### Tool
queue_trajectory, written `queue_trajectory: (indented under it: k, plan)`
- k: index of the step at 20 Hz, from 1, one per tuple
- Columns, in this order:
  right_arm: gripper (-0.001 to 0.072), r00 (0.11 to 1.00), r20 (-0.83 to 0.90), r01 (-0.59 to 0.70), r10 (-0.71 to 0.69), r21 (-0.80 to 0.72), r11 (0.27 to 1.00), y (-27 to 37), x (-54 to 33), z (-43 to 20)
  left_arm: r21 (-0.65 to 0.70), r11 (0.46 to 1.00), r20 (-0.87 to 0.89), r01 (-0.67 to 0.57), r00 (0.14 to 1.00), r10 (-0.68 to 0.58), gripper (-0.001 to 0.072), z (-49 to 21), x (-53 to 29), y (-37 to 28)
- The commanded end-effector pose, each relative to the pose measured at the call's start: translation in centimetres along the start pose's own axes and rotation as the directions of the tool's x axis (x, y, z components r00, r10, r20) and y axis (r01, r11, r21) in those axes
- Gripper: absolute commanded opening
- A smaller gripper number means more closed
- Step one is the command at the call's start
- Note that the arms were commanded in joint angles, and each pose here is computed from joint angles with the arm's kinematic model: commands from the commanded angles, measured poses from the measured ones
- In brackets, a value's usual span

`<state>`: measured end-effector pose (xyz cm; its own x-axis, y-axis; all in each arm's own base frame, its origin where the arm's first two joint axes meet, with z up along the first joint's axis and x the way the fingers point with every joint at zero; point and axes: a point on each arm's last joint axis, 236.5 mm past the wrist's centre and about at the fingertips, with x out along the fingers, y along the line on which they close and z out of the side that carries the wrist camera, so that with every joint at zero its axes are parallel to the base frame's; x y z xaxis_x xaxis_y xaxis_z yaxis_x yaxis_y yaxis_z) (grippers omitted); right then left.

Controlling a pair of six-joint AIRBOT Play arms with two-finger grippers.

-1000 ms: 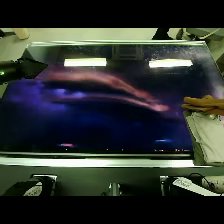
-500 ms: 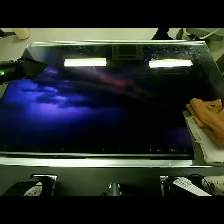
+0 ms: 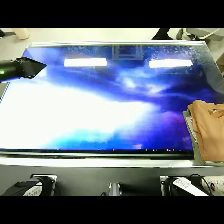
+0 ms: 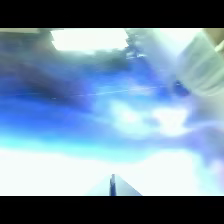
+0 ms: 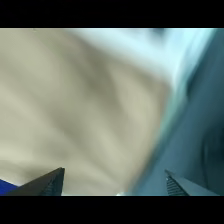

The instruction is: Fold the shirts.

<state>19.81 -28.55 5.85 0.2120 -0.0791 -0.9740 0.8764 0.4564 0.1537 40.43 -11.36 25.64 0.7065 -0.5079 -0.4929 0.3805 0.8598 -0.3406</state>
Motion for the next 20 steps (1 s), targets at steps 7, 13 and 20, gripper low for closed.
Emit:
queue_trajectory:
  k: [7, 13, 20]
  plan:
    - [0.0677, 0.992, -0.104, -0.127, 0.076, -0.702, 0.701, 25.3, -1.4, -11.6, 0.15, 0.873, -0.709, -0.465, 0.564, 0.422, 0.0558, -18.1, 6.8, 11.7]
    - [0.0678, 0.969, -0.246, -0.202, 0.037, -0.692, 0.693, 25.5, 1.6, -16.6, 0.032, 0.876, -0.588, -0.481, 0.7, 0.406, 0.0558, -19.2, 6.9, 10.4]
    - [0.0677, 0.966, -0.258, -0.199, 0.019, -0.693, 0.693, 25.0, 1.5, -16.9, 0.042, 0.873, -0.59, -0.487, 0.693, 0.415, 0.0558, -19.2, 6.8, 10.6]
